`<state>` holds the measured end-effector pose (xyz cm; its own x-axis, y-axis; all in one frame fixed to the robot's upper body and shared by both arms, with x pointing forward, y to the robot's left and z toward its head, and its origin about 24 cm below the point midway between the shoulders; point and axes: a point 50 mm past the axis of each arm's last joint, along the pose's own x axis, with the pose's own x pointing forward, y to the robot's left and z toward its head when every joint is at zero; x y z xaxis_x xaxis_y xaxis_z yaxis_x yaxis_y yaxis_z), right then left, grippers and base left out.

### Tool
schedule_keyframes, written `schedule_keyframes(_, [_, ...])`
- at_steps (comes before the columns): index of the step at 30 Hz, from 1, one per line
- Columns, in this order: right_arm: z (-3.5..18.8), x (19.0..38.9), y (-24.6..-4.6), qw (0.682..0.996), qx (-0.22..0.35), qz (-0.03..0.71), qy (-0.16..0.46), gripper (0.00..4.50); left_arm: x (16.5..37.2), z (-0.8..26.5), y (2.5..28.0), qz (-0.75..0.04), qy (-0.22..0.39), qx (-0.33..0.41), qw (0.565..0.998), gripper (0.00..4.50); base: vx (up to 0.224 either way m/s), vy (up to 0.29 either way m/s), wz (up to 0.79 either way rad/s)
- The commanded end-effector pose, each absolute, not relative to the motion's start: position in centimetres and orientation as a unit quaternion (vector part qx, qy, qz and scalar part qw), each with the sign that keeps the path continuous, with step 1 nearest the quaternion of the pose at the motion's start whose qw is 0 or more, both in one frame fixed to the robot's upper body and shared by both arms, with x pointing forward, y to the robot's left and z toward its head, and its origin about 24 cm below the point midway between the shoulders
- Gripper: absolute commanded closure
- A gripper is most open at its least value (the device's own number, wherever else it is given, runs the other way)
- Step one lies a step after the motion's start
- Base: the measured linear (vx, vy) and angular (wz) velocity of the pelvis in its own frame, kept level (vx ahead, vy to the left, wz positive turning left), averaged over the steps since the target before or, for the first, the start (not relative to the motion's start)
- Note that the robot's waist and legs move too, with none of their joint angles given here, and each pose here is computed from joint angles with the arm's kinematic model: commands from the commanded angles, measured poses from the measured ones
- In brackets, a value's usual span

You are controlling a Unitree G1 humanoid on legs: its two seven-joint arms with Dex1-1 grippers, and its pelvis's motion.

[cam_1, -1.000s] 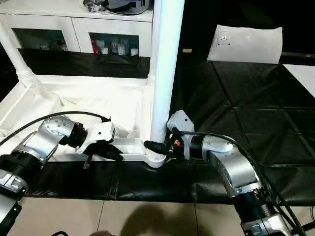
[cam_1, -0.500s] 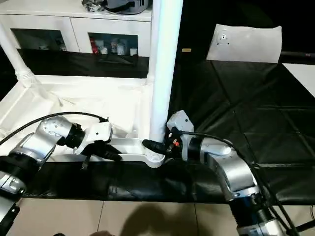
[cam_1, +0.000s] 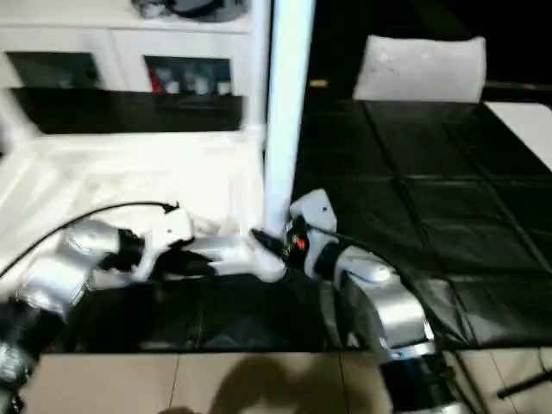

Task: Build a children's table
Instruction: Rotate leg to tighten

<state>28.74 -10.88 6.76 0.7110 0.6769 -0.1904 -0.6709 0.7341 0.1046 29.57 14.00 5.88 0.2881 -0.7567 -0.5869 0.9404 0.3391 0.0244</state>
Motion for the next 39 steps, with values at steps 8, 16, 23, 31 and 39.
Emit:
schedule_keyframes(8, [4.1,29.9,-7.4,0.931,0.087,0.294,0.196,2.61,28.6,8.0,8.5,-0.503,0.202,0.158,0.825,4.5,0.0,0.0,0.0])
schedule_keyframes(16, [3.9,30.1,-6.8,0.928,0.087,0.3,0.202,2.61,28.8,7.5,10.2,-0.479,0.224,0.198,0.825,4.5,0.0,0.0,0.0])
schedule_keyframes(23, [3.7,30.1,-7.0,0.927,0.075,0.305,0.205,2.61,28.6,7.3,10.9,-0.477,0.233,0.204,0.822,4.5,0.0,0.0,0.0])
schedule_keyframes(31, [3.5,30.1,-7.1,0.926,0.061,0.31,0.205,2.61,28.2,7.2,10.5,-0.491,0.236,0.203,0.814,4.5,0.0,0.0,0.0])
schedule_keyframes(39, [3.5,30.2,-7.4,0.924,0.052,0.323,0.198,1.54,28.5,7.1,10.8,-0.487,0.233,0.208,0.816,4.5,0.0,0.0,0.0])
